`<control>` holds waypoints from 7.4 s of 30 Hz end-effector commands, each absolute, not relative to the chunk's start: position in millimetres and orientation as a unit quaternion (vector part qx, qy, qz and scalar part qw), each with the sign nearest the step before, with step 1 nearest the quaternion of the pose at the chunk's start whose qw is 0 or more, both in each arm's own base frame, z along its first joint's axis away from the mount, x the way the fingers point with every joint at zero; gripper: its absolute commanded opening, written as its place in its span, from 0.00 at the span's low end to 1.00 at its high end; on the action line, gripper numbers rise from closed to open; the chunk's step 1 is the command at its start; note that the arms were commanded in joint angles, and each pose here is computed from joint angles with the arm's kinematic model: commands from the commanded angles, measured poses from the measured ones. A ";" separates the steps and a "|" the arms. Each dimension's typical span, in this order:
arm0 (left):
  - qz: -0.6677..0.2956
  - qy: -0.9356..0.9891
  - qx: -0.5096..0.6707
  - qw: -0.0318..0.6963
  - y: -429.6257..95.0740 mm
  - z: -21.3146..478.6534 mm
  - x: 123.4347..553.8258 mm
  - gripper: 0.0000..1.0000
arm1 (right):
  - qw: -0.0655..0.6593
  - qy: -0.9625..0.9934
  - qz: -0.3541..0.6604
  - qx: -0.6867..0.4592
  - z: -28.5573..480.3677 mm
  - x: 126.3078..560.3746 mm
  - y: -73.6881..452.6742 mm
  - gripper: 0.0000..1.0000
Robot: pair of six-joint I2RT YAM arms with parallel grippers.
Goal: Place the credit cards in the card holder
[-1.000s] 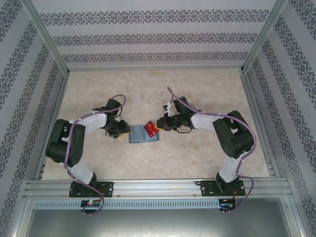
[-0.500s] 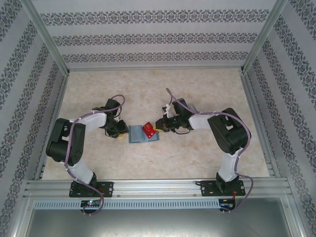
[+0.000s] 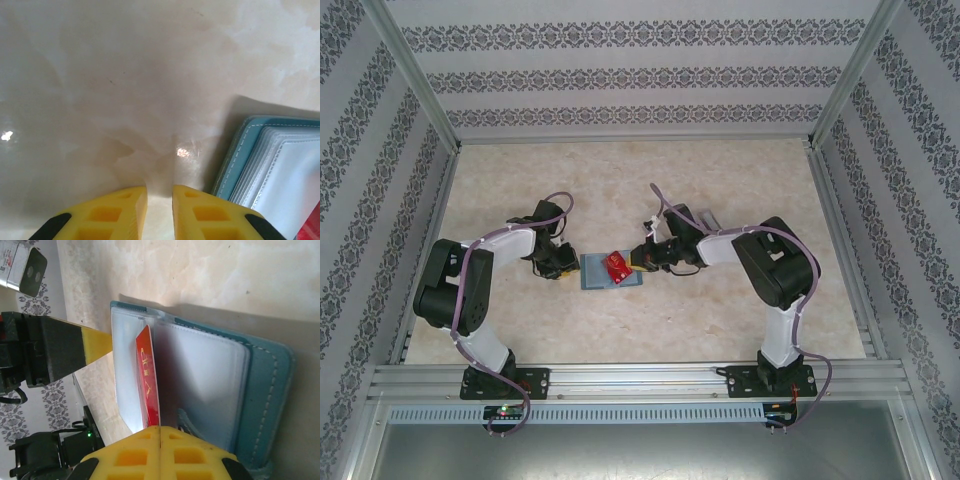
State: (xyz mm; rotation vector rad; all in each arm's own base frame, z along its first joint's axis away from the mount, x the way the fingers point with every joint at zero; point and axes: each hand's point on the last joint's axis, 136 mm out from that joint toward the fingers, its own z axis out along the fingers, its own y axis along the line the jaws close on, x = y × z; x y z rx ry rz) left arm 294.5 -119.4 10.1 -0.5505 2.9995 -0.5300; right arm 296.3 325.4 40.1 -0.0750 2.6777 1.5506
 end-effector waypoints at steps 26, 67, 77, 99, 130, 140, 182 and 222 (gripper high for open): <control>-0.261 0.951 -0.157 -0.051 -164.2 -27.7 253.9 0.10 | 0.161 0.879 0.443 0.067 25.7 305.0 335.1 0.00; -0.259 0.952 -0.155 -0.050 -167.5 -23.2 259.8 0.09 | 0.179 0.918 0.354 -0.019 54.1 281.7 339.9 0.45; -0.262 0.952 -0.152 -0.053 -168.9 -23.8 259.7 0.09 | 0.199 0.946 0.255 -0.014 37.5 276.8 308.9 0.59; -0.269 0.950 -0.150 -0.056 -171.9 -24.1 260.3 0.09 | 0.174 0.933 0.303 -0.084 38.3 274.0 360.4 0.43; -0.312 0.925 -0.217 0.005 -135.4 26.6 288.0 0.32 | 0.207 0.851 0.458 -0.151 132.1 283.1 391.9 0.53; -0.285 0.934 -0.214 0.032 -125.3 32.2 288.7 0.44 | 0.314 0.916 0.185 -0.168 169.3 342.2 255.3 0.58; -0.187 0.974 -0.132 0.007 -155.3 6.7 285.6 0.72 | 0.199 0.934 -0.177 -0.240 115.9 373.8 125.1 0.48; -0.204 0.970 -0.128 -0.011 -160.1 7.4 276.3 0.72 | 0.191 0.931 -0.217 -0.223 117.0 391.1 101.1 0.42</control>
